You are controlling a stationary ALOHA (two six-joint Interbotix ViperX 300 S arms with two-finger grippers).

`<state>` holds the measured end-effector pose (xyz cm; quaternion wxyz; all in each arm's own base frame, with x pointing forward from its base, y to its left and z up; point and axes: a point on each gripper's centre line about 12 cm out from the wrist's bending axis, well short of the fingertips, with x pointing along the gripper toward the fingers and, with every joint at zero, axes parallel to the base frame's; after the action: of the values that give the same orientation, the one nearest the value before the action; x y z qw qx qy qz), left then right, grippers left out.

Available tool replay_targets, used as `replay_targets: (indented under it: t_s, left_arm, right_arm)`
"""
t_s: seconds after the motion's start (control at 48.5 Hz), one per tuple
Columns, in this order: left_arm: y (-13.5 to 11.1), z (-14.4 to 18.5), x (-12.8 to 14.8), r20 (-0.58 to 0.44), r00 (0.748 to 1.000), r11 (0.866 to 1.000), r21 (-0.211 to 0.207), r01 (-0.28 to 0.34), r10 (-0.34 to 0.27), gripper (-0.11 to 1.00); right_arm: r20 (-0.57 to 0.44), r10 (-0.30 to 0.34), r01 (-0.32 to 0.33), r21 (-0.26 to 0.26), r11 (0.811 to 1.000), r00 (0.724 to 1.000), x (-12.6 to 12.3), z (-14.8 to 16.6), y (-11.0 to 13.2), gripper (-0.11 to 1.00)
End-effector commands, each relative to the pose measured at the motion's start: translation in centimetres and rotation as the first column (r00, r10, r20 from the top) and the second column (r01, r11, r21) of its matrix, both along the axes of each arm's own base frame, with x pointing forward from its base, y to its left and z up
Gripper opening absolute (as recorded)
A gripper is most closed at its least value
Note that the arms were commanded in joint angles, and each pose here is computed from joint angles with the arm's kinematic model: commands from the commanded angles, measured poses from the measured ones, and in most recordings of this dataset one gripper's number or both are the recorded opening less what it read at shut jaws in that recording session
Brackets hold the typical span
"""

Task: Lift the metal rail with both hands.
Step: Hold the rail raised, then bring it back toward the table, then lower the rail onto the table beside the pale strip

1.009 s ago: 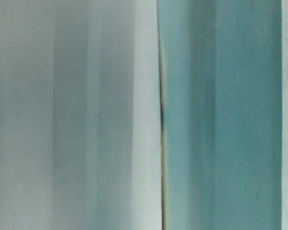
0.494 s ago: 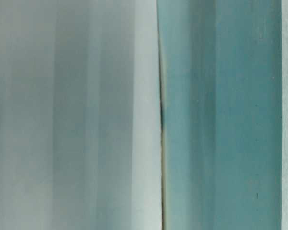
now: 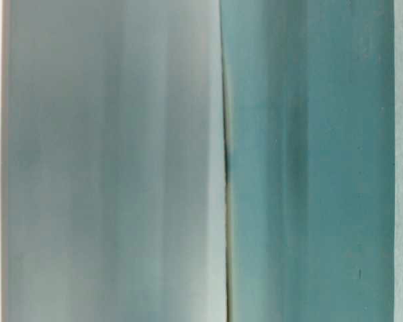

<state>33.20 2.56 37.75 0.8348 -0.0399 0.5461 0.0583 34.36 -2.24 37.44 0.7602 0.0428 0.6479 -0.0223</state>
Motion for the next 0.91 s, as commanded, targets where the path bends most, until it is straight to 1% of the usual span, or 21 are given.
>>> replay_targets:
  t_s: [0.0,0.124,0.268,0.453,0.618,0.783,0.886]
  left_arm:
    - [0.5,0.0,-0.5,0.04,0.999,1.0,0.002,-0.029,0.029,0.37]
    - [0.5,-2.0,-0.4,0.008,1.0,1.0,0.001,-0.028,0.028,0.37]
    - [0.5,-3.4,-0.3,0.011,1.0,1.0,0.003,-0.022,0.022,0.37]
    - [0.5,-5.9,-0.4,-0.009,1.0,1.0,0.0,-0.024,0.024,0.37]
    - [0.4,-8.7,-0.9,-0.051,0.998,1.0,-0.005,-0.027,0.027,0.37]
    - [0.3,-10.9,-0.8,-0.037,0.999,0.999,-0.01,-0.035,0.035,0.37]
    - [0.3,-12.4,-1.0,-0.06,0.998,0.999,-0.012,-0.036,0.035,0.37]
  right_arm:
    - [0.003,0.002,-0.002,-0.001,1.0,1.0,0.2,-0.6,0.3,0.46]
    - [-0.033,0.001,-0.001,-0.009,1.0,0.999,0.2,-2.5,0.2,0.46]
    - [-0.033,0.007,-0.008,-0.009,1.0,0.999,0.3,-4.7,0.3,0.46]
    - [-0.039,0.013,-0.013,-0.009,1.0,0.999,0.3,-7.8,0.5,0.46]
    - [-0.042,0.013,-0.013,-0.009,1.0,0.999,0.2,-9.9,0.6,0.46]
    - [-0.041,0.012,-0.012,-0.009,1.0,0.999,0.3,-11.7,0.7,0.46]
    - [-0.045,0.017,-0.017,-0.009,1.0,0.999,0.3,-13.1,0.7,0.46]
